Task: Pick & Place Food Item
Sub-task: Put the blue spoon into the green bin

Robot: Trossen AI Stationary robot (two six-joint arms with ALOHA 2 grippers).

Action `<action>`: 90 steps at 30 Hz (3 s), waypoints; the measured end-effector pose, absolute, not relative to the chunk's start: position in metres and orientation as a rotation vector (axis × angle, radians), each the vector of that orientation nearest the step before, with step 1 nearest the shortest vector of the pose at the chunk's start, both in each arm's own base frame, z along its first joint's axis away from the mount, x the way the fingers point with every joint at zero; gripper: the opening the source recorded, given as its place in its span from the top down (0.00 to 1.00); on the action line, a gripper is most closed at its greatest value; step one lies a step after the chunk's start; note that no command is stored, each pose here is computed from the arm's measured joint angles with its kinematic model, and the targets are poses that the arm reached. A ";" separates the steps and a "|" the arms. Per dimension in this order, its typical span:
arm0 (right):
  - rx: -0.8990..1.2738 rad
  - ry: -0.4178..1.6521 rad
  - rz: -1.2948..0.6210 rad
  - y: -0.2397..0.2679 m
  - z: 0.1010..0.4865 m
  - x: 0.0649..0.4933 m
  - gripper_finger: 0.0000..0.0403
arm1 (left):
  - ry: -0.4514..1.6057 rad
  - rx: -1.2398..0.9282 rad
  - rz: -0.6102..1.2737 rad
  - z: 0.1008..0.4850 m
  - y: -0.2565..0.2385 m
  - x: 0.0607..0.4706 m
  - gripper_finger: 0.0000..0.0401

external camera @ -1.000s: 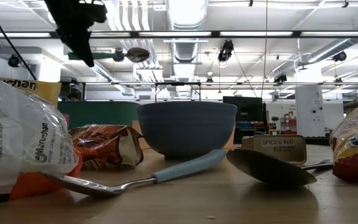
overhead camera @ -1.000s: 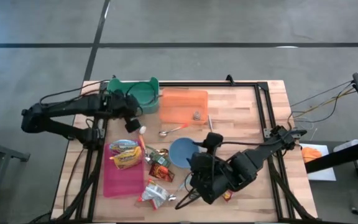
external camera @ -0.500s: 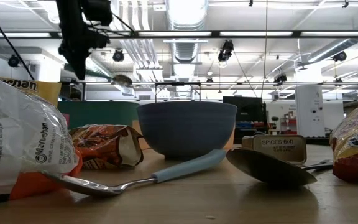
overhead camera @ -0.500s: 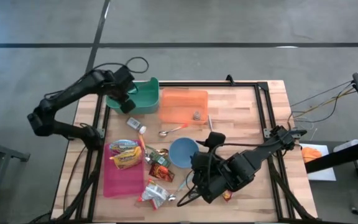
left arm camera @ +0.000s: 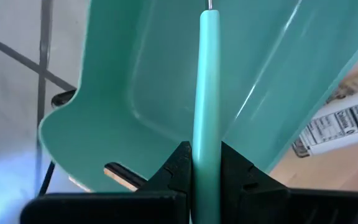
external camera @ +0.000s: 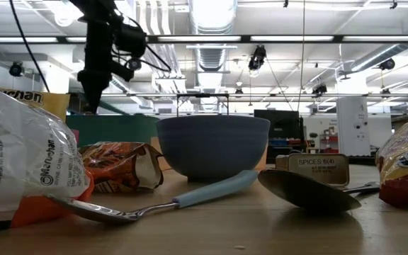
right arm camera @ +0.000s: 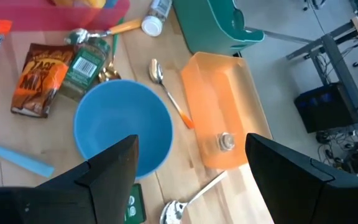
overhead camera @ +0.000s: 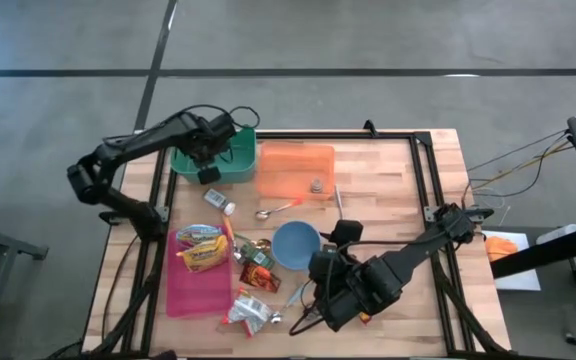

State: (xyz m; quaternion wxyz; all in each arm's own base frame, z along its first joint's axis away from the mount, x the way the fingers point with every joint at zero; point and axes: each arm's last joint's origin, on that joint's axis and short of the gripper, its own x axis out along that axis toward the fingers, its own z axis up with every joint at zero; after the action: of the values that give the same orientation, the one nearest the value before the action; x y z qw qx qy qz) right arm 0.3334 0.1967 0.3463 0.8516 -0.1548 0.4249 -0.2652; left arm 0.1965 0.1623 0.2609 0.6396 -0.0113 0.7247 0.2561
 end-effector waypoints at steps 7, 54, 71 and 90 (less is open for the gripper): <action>-0.327 0.896 -0.551 0.201 0.344 0.331 0.27 | 1.790 0.077 0.508 0.240 0.173 0.206 0.92; -0.342 0.888 -0.517 0.209 0.348 0.323 0.27 | 1.696 -0.387 0.450 0.196 0.211 0.214 0.92; -0.292 0.870 -0.538 0.210 0.348 0.322 0.27 | 1.706 -0.417 0.394 0.189 0.211 0.216 0.88; -0.139 0.846 -0.839 0.170 0.296 0.313 0.27 | 1.697 -0.475 0.466 0.189 0.211 0.216 0.75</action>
State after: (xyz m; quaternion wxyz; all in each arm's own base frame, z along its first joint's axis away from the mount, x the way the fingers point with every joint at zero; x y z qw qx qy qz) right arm 0.3129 0.1702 0.2965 0.8255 -0.0655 0.3979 -0.3947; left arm 0.2158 0.2111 0.1891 0.6127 -0.2062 0.7358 0.2019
